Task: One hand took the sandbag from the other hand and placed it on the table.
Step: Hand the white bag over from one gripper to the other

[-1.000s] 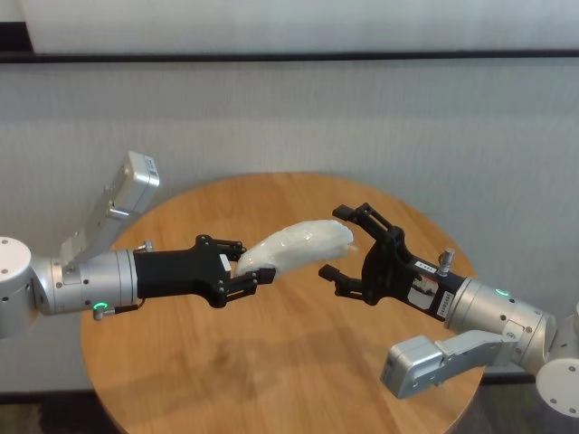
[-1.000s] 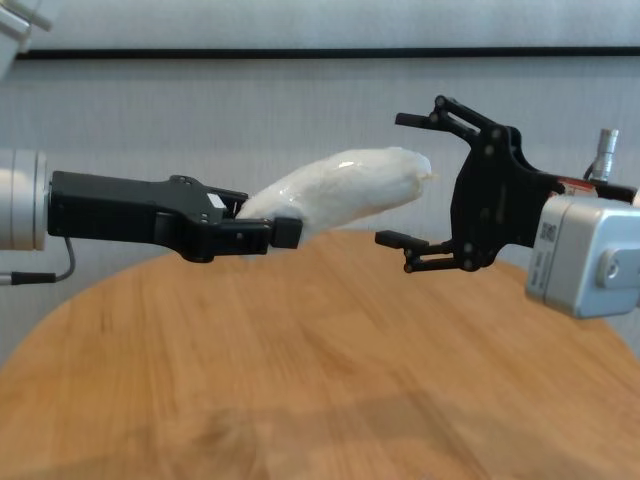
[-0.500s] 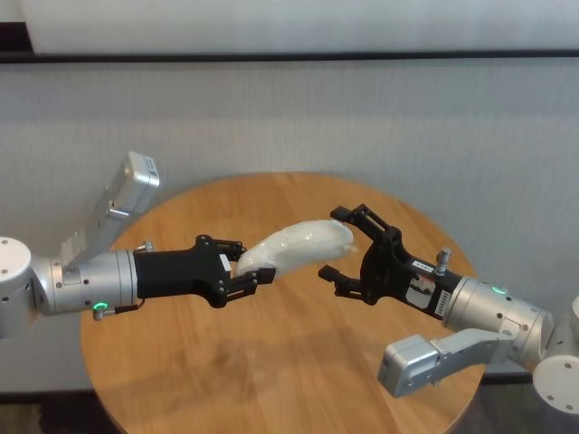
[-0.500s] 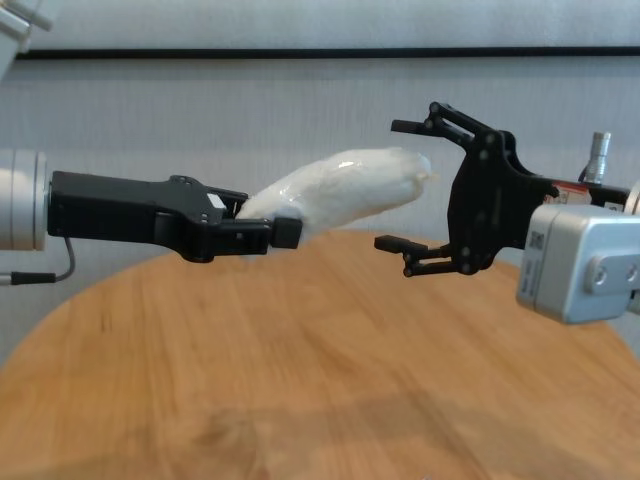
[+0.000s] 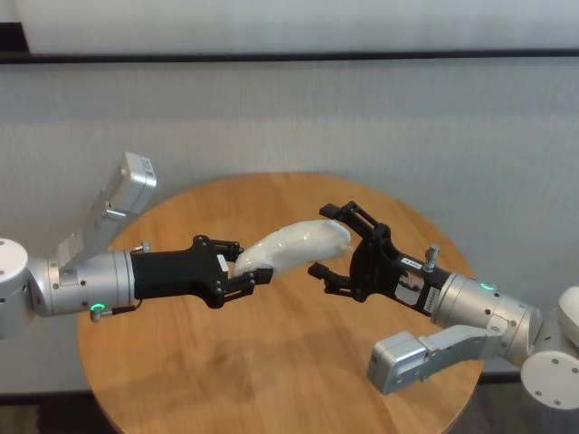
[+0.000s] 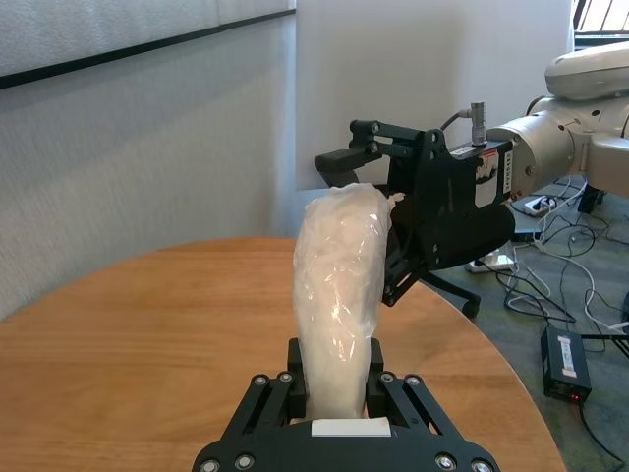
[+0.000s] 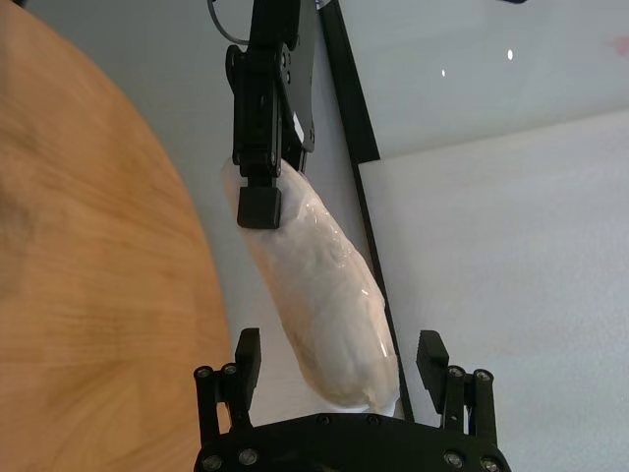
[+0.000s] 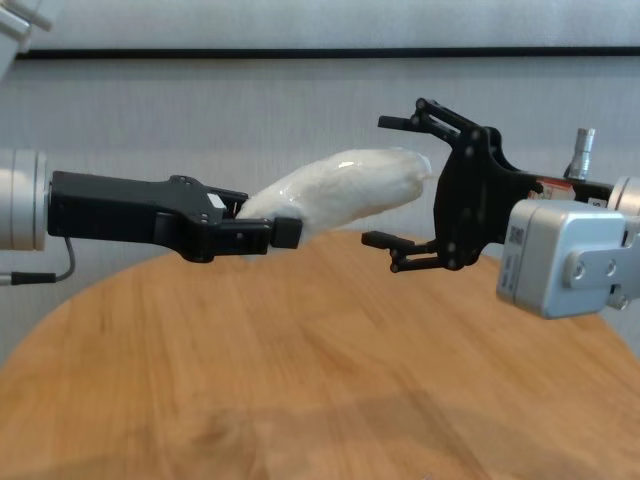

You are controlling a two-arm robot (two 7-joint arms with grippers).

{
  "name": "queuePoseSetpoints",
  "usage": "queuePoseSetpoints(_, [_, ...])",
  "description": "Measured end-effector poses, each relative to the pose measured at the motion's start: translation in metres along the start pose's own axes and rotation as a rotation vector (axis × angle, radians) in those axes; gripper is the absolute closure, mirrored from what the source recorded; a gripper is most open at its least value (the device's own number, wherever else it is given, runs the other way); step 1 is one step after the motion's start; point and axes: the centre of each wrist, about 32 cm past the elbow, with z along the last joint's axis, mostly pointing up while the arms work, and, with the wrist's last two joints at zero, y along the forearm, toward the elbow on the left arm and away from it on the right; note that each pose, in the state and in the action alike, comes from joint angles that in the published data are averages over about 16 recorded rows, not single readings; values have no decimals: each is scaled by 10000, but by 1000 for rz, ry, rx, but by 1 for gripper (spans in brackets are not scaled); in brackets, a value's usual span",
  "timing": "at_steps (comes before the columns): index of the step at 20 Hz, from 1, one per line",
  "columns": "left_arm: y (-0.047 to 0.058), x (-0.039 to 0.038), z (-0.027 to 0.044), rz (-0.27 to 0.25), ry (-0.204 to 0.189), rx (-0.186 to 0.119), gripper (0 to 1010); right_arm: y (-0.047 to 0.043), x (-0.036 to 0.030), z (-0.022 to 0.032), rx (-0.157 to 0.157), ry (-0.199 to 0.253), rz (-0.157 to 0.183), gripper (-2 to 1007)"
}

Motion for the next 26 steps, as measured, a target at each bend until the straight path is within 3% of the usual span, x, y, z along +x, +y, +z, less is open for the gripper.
queuePoseSetpoints(26, [0, 0, 0, 0, 0, 0, 667, 115, 3, 14, -3, -9, -9, 4])
